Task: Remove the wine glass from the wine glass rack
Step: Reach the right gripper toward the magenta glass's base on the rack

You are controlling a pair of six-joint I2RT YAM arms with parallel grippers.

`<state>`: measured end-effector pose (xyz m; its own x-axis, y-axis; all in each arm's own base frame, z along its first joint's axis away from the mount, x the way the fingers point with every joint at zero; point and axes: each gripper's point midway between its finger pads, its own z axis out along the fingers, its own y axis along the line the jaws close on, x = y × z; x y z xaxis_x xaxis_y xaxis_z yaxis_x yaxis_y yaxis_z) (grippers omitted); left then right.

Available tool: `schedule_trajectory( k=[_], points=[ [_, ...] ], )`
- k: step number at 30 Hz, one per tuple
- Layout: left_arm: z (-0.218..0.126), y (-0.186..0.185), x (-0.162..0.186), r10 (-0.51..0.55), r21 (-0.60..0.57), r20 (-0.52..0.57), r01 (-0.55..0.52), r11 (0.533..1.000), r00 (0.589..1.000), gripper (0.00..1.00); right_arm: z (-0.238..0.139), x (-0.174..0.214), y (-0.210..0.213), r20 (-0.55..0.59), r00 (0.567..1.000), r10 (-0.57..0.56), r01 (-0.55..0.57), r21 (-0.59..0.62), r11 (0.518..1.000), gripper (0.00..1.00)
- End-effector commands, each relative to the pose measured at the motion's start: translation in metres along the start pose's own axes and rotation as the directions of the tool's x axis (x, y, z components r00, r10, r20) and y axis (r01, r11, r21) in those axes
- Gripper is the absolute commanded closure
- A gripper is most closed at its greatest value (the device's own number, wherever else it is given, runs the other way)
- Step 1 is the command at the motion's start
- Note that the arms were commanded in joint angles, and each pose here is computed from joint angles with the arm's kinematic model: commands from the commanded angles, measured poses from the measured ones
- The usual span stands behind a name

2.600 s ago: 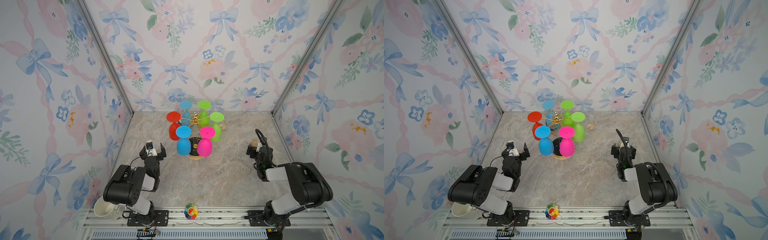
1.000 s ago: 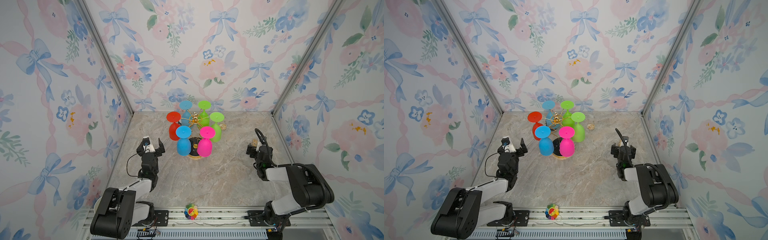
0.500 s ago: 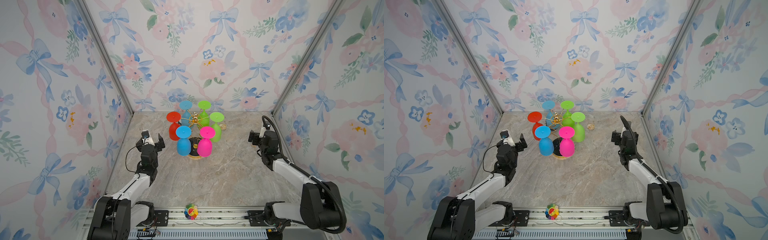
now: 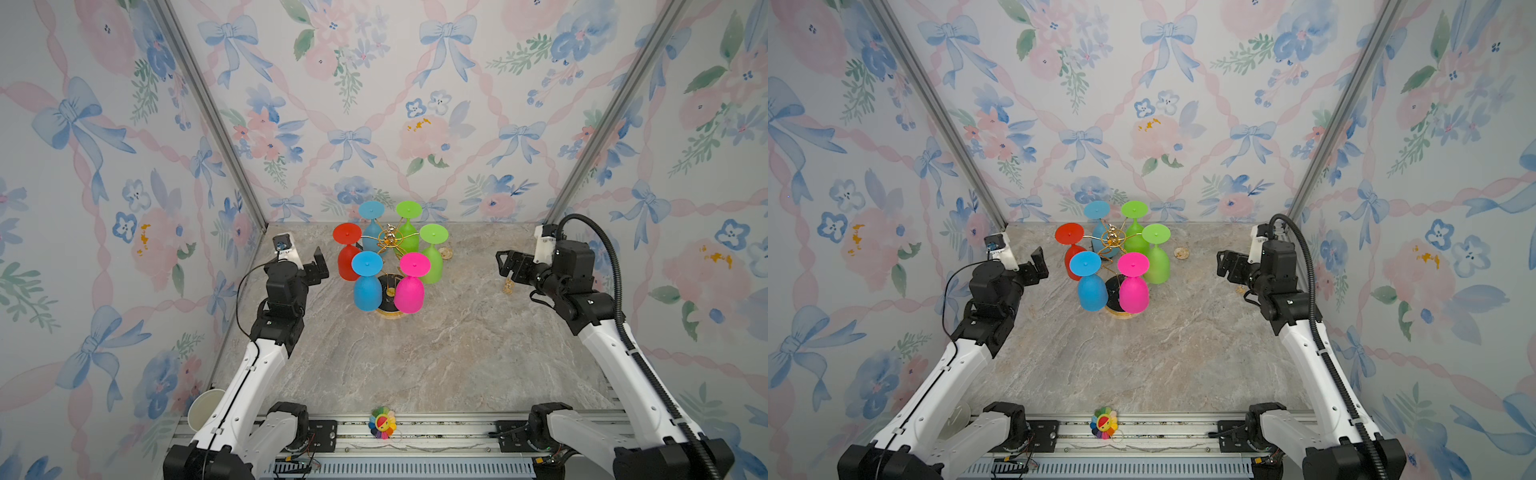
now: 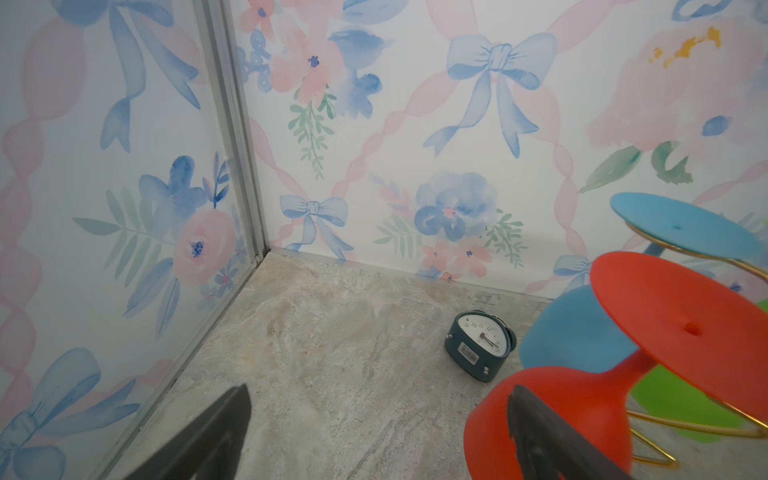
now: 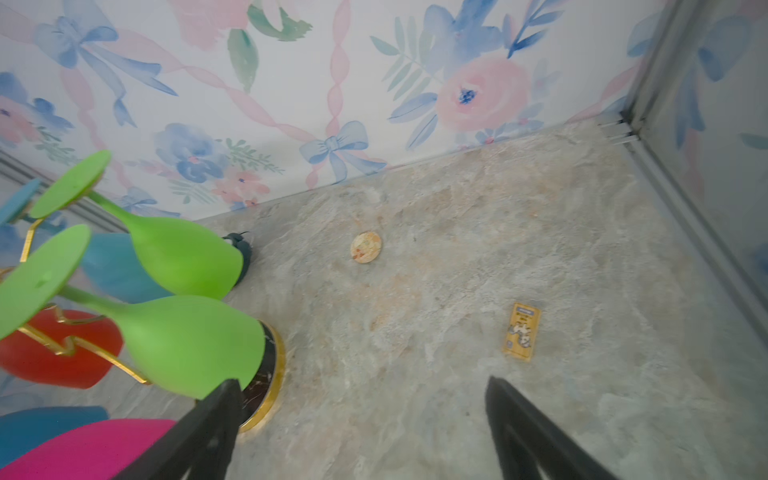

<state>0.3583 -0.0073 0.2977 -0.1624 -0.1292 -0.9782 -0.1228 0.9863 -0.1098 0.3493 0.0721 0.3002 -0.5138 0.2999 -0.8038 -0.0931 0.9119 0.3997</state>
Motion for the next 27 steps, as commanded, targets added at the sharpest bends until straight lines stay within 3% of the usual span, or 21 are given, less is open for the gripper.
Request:
schedule_trajectory(
  k=[1,5,12,18,27],
  points=[
    [-0.011,-0.01,0.028,0.037,0.091,-0.094,-0.028,0.995,0.995,0.02,-0.013,0.018,0.04,-0.165,0.974,0.154,-0.185,-0.191,0.964,0.14],
    [-0.019,-0.004,0.021,0.024,0.069,-0.061,-0.02,0.997,0.998,0.02,-0.021,0.011,0.083,-0.205,0.953,0.222,-0.282,-0.34,0.897,0.23],
    [-0.022,-0.005,0.017,0.003,0.082,-0.042,0.0,0.997,0.999,0.02,-0.023,0.015,0.149,-0.302,0.931,0.206,-0.335,-0.478,0.812,0.33],
    [-0.027,-0.001,0.01,-0.01,0.074,-0.009,0.011,0.997,1.0,0.02,-0.012,0.027,0.17,-0.364,0.907,0.213,-0.381,-0.488,0.786,0.45],
    [-0.026,0.005,0.006,-0.047,0.074,0.005,0.046,0.996,0.999,0.02,0.004,0.044,0.194,-0.422,0.885,0.198,-0.409,-0.499,0.764,0.52]
  ],
)
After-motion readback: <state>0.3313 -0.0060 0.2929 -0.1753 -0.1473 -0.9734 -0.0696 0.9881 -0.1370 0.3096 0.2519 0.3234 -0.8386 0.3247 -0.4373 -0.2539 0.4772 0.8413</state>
